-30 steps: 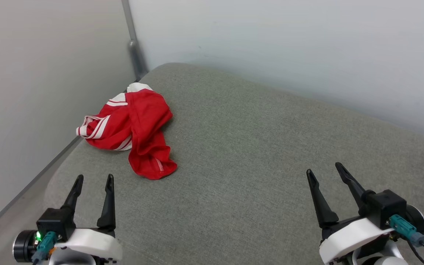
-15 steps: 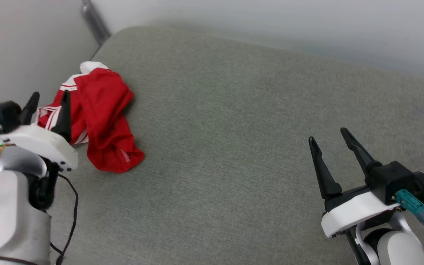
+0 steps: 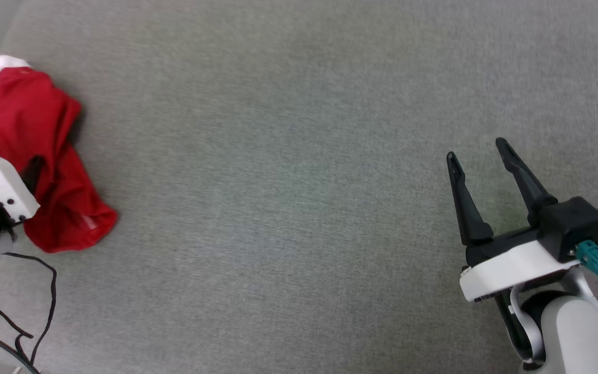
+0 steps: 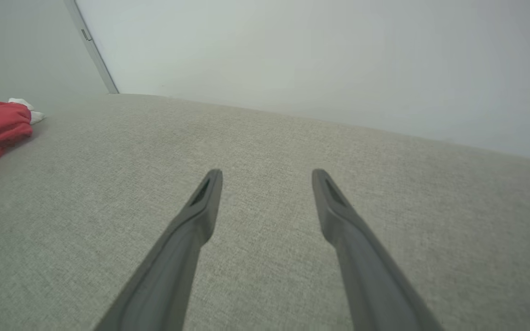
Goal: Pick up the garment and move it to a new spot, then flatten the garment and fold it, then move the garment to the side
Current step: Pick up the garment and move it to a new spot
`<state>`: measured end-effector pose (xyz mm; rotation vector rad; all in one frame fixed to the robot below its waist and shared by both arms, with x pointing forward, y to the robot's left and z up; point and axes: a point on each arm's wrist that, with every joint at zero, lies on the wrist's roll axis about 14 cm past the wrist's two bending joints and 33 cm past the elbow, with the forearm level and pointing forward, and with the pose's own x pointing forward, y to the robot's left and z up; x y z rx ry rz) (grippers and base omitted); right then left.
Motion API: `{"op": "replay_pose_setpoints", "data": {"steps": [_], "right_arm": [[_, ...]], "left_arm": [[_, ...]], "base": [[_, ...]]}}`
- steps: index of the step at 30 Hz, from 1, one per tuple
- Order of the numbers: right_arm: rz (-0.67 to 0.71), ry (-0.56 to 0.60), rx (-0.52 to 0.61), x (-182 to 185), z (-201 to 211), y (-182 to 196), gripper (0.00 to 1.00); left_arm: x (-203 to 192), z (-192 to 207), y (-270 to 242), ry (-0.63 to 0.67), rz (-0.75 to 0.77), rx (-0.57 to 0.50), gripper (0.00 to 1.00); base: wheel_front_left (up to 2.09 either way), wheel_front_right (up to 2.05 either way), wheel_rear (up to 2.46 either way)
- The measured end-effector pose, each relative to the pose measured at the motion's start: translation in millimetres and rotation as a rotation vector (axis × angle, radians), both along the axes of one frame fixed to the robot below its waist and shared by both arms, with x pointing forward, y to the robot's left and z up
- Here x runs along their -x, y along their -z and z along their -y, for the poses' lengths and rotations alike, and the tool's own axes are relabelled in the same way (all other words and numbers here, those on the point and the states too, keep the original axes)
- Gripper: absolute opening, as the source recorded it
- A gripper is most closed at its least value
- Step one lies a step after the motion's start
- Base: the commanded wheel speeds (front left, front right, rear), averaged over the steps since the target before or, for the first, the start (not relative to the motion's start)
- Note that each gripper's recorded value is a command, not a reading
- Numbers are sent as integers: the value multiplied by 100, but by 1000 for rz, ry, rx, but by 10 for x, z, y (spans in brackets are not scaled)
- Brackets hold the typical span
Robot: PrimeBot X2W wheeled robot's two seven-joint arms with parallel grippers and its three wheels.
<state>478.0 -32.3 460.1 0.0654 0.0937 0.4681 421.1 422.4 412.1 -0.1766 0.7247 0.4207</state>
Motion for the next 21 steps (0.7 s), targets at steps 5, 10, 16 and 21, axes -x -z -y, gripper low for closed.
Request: {"op": "replay_pose_setpoints", "data": {"steps": [5, 10, 16, 21], "right_arm": [[-33, 17, 5, -75, 67, 186, 100], [-47, 34, 11, -127, 129, 272, 100], [-33, 35, 13, -135, 129, 219, 100], [-9, 38, 7, -115, 135, 106, 100]], "left_arm": [[71, 8, 424, -39, -191, 87, 100], [42, -18, 556, -87, -266, 114, 91], [-20, -39, 482, -87, -216, 86, 0], [-122, -124, 228, -70, -95, -6, 0]], "base": [[0, 0, 0], [0, 0, 0], [0, 0, 0], [0, 0, 0]]}}
